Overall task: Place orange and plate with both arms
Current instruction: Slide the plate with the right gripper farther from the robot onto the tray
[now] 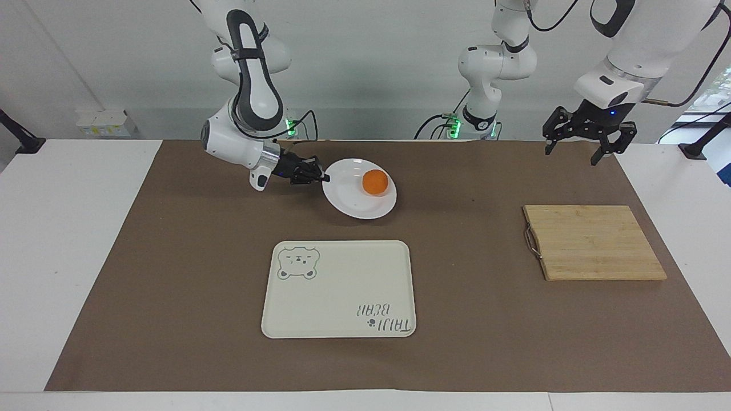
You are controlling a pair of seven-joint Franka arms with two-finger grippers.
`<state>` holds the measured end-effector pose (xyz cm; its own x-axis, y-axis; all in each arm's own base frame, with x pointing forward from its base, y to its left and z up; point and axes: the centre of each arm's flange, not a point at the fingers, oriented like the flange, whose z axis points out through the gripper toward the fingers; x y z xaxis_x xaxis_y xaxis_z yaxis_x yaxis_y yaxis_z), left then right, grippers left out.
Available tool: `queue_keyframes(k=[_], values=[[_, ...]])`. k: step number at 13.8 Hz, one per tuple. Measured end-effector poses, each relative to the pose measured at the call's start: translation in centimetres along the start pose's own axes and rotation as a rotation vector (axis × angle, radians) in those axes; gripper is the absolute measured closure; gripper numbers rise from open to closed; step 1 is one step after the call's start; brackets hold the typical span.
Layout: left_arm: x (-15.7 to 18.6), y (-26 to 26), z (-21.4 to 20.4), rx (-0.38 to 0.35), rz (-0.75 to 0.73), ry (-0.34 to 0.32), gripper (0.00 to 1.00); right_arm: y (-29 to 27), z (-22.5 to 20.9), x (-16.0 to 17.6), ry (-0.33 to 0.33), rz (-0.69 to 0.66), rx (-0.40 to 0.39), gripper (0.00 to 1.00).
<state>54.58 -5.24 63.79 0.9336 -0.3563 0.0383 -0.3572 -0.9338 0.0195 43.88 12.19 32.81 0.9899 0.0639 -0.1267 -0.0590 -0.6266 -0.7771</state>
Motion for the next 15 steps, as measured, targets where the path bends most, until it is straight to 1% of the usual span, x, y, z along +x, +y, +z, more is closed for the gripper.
queue_keyframes(k=[3, 5, 7, 12, 15], values=[[-0.1, 0.0, 0.2, -0.001, -0.03, -0.015, 0.0, -1.5, -2.6, 1.4, 0.008, 0.005, 0.047, 0.96], [-0.2, 0.0, 0.2, -0.001, -0.047, -0.016, 0.0, -1.5, -4.8, 2.2, 0.014, 0.021, 0.084, 0.96], [-0.1, 0.2, 0.2, -0.001, -0.097, -0.017, 0.0, -1.1, -6.8, 3.3, 0.033, 0.031, 0.112, 0.96], [-0.1, 0.4, 0.3, -0.001, -0.16, -0.024, 0.0, 0.6, -9.4, 7.4, 0.084, 0.054, 0.114, 0.96], [-0.2, 0.3, 0.3, -0.001, -0.171, -0.025, 0.0, 2.6, -11.7, 11.1, 0.121, 0.073, 0.127, 0.96]])
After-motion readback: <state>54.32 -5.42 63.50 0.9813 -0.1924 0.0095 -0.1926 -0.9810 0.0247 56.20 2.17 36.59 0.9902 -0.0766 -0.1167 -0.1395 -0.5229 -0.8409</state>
